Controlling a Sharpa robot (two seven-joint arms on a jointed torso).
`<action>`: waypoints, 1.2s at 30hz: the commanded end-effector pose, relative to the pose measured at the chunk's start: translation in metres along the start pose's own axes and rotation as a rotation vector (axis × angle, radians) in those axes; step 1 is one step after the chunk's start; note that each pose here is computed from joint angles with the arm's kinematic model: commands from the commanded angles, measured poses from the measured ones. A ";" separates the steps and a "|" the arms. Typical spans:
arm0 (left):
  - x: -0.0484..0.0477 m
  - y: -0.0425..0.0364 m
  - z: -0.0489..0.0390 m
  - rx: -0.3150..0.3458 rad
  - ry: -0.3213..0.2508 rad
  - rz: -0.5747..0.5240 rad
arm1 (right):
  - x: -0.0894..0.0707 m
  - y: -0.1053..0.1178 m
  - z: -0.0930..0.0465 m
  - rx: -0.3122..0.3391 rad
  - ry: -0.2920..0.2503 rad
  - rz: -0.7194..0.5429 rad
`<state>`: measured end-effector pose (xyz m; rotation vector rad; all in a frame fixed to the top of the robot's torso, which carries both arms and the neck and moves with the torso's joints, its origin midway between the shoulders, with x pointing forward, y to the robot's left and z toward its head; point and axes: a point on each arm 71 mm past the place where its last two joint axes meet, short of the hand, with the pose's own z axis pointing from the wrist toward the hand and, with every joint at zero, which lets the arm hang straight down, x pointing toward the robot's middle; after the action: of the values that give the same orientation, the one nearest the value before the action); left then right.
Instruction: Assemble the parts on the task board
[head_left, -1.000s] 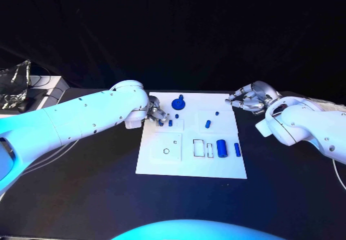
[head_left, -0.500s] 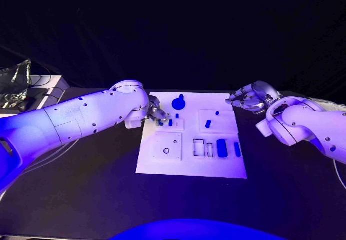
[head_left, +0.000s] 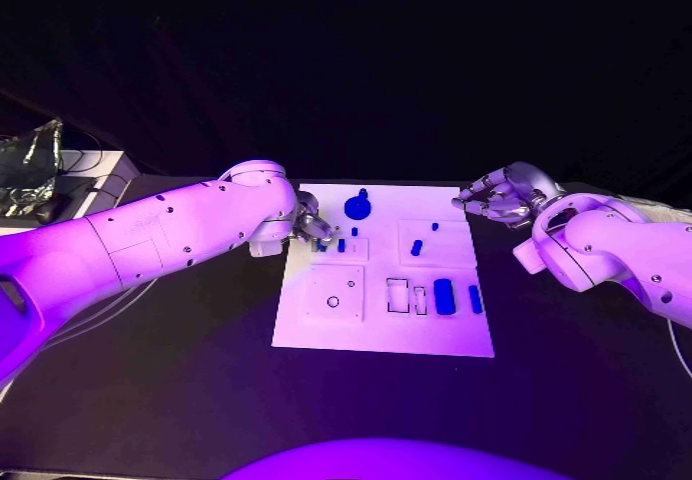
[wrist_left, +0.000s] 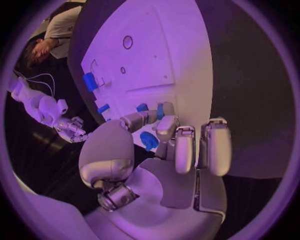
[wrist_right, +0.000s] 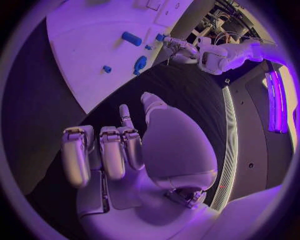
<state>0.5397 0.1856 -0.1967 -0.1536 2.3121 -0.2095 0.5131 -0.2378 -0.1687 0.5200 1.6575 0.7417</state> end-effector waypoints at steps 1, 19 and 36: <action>0.0052 0.0021 0.0022 -0.019 0.019 0.033 | 0.001 0.001 0.000 -0.012 0.006 -0.002; 0.0105 -0.0009 0.0039 -0.011 0.048 0.029 | 0.001 0.001 0.000 -0.013 0.007 -0.002; 0.0115 -0.0021 0.0053 -0.001 0.053 0.008 | 0.001 0.000 0.000 -0.012 0.008 -0.002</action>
<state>0.5406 0.1835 -0.1981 -0.1521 2.3188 -0.2078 0.5132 -0.2377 -0.1695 0.5211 1.6583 0.7417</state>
